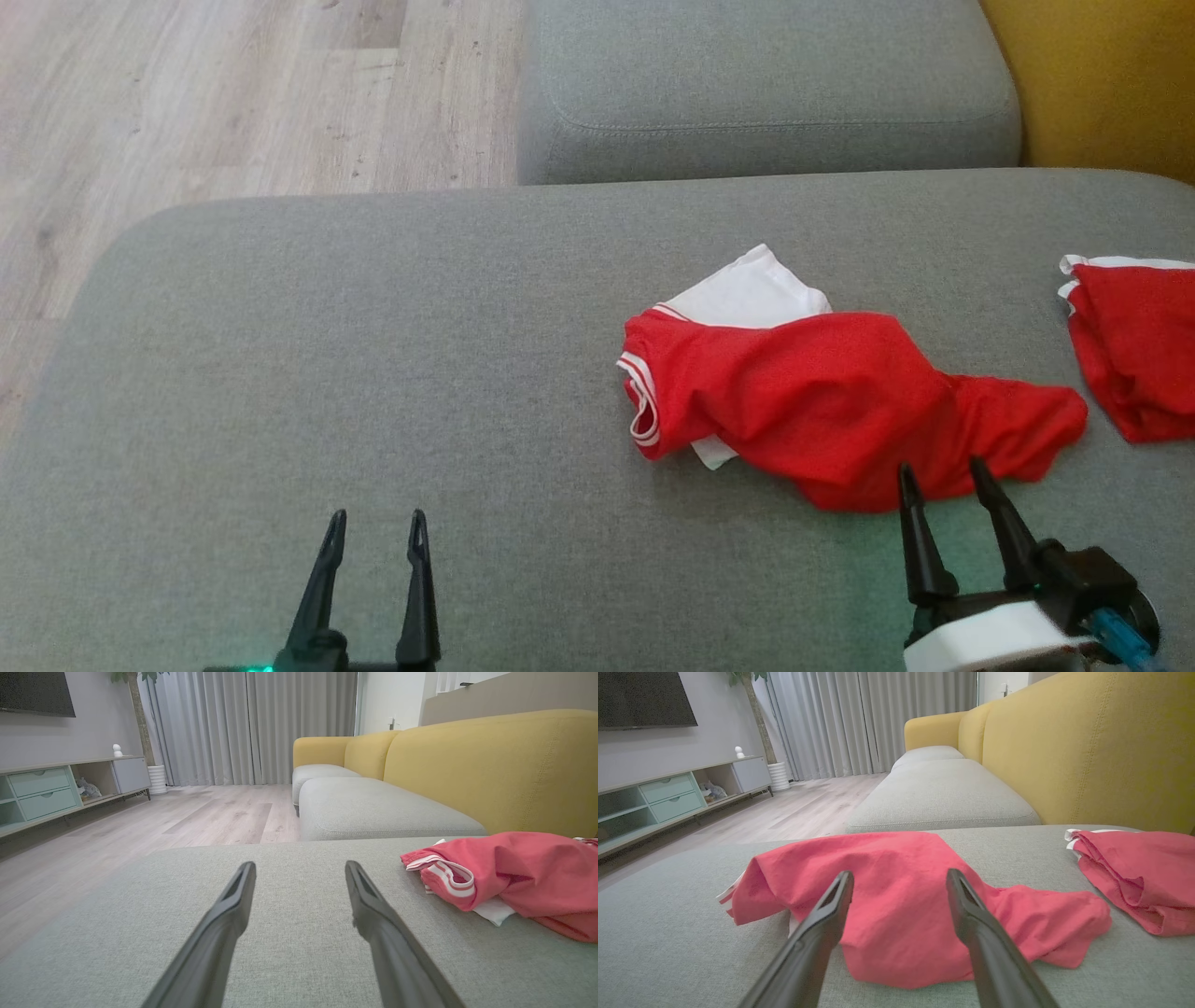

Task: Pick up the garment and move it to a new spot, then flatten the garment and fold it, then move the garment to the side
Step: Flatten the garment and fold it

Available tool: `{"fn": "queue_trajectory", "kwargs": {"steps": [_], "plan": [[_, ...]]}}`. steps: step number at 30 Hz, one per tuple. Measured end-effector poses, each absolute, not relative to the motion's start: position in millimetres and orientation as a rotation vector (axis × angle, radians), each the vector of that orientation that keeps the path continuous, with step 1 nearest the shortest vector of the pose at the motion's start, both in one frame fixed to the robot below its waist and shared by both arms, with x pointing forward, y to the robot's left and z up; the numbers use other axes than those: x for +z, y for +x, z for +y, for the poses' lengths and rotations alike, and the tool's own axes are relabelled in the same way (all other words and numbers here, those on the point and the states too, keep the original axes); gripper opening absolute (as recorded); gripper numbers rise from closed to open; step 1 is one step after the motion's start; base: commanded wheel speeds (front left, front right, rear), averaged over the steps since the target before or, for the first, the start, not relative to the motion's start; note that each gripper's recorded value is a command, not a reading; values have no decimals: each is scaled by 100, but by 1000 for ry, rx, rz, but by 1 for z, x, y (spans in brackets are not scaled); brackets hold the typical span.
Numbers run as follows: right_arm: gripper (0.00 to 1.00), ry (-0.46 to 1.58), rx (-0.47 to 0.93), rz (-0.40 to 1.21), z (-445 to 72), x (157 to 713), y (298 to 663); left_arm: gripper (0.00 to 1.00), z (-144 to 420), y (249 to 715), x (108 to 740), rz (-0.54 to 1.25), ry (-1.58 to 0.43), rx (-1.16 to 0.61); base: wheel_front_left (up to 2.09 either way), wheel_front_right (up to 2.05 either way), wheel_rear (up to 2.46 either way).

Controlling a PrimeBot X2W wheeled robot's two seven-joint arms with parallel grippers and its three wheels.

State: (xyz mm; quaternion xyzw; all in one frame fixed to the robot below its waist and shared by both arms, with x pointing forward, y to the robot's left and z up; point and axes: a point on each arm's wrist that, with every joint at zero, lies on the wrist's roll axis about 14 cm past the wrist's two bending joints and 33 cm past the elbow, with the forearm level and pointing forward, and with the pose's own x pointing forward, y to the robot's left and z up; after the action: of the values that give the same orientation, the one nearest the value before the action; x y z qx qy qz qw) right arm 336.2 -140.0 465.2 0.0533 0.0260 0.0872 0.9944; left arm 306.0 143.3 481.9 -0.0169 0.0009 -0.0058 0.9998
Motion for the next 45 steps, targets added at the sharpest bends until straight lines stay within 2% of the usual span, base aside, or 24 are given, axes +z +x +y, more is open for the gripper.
{"fn": "queue_trajectory", "kwargs": {"steps": [10, 15, 21, 28, 34, 41, 45], "plan": [[100, 108, 182, 62, -137, 462, 335, 100, 139, 308, 479, 12, -14, -29, 0, 0, 0], [100, 105, 168, 81, -141, 456, 332, 100, 126, 324, 479, 10, -16, -97, 0, 0, 0], [100, 87, 145, 128, -148, 442, 330, 100, 91, 377, 489, -22, 10, -242, 0, 0, 0], [100, 69, 95, 150, -165, 434, 359, 100, 32, 480, 493, -11, 110, -413, 0, 0, 0], [100, 57, 50, 193, -180, 419, 368, 100, -11, 519, 445, 212, 140, -524, 0, 0, 0], [100, 44, -5, 231, -198, 408, 367, 100, -42, 501, 373, 477, 134, -650, 0, 0, 0], [100, 43, -27, 251, -205, 402, 364, 100, -58, 504, 368, 493, 129, -698, 0, 0, 0]]}}
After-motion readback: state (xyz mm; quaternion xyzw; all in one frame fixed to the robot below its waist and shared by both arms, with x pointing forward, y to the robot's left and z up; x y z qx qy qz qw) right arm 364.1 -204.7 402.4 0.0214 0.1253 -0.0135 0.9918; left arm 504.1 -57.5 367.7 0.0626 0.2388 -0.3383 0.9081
